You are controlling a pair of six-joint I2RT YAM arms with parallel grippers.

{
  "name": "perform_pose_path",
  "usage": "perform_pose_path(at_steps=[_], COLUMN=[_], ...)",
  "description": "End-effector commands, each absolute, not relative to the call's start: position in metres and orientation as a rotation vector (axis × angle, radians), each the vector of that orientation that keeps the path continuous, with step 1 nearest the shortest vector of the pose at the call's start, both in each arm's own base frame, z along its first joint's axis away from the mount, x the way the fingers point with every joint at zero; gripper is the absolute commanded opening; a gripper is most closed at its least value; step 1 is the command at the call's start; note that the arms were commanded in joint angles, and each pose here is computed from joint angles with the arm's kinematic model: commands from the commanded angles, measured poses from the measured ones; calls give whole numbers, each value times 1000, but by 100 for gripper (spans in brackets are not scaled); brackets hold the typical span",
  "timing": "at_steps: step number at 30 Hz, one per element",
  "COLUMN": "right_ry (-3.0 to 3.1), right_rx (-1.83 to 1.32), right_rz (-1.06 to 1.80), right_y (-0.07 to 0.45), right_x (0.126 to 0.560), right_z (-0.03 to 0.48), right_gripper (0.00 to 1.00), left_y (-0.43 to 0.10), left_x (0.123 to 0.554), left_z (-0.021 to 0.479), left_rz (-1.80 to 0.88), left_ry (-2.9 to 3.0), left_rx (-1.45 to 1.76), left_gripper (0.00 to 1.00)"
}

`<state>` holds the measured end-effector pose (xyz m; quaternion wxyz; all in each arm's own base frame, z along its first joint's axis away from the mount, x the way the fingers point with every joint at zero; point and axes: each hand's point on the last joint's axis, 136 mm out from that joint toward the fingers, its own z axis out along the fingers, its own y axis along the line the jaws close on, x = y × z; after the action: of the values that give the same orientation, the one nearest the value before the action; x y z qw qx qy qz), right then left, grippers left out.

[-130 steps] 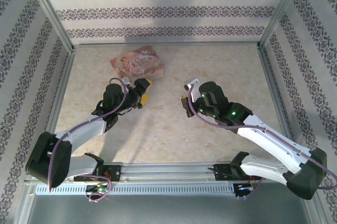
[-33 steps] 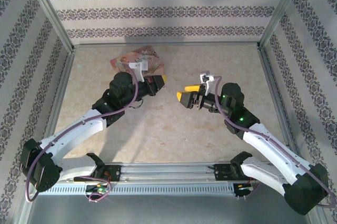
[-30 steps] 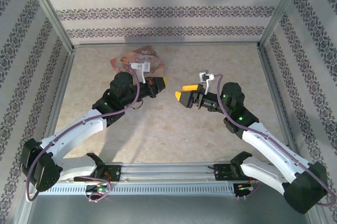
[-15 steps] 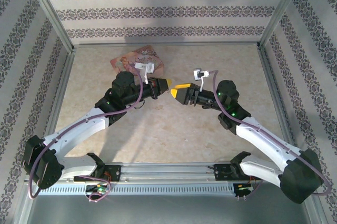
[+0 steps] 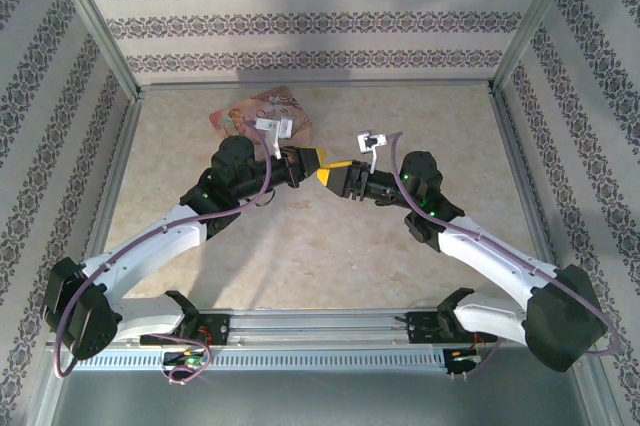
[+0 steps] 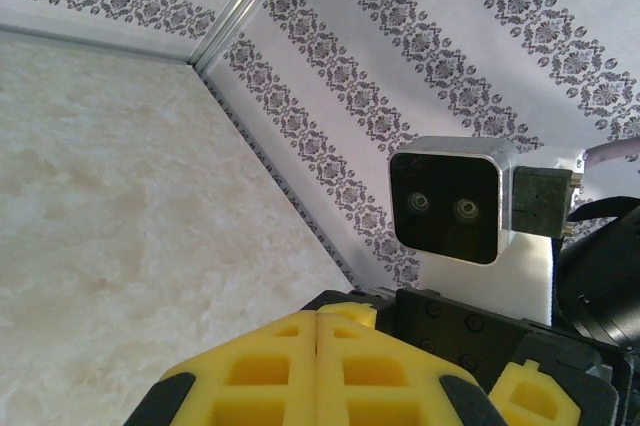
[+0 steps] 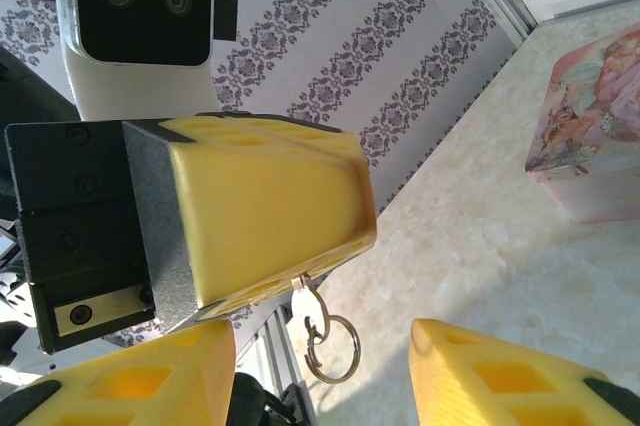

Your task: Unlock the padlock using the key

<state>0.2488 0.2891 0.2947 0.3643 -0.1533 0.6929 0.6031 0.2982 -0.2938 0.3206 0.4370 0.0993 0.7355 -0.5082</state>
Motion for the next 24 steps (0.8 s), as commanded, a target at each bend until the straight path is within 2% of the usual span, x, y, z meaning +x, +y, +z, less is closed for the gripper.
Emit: perform_pose_path(at_steps=[1, 21, 24], right_ry=[1726, 1723, 1722], right_rx=[-436, -440, -438], right_rz=[1591, 1605, 1607], right_y=[295, 300, 299], right_x=[243, 244, 244], right_z=[305, 307, 307], right_gripper=[46, 17, 9], left_y=[-294, -291, -291], left_x=[295, 295, 295], left_z=[330, 330, 330], left_rz=[-1282, -1272, -1273], left_ry=[1783, 1779, 1778], left_rx=[254, 249, 250], left_gripper=[0, 0, 0])
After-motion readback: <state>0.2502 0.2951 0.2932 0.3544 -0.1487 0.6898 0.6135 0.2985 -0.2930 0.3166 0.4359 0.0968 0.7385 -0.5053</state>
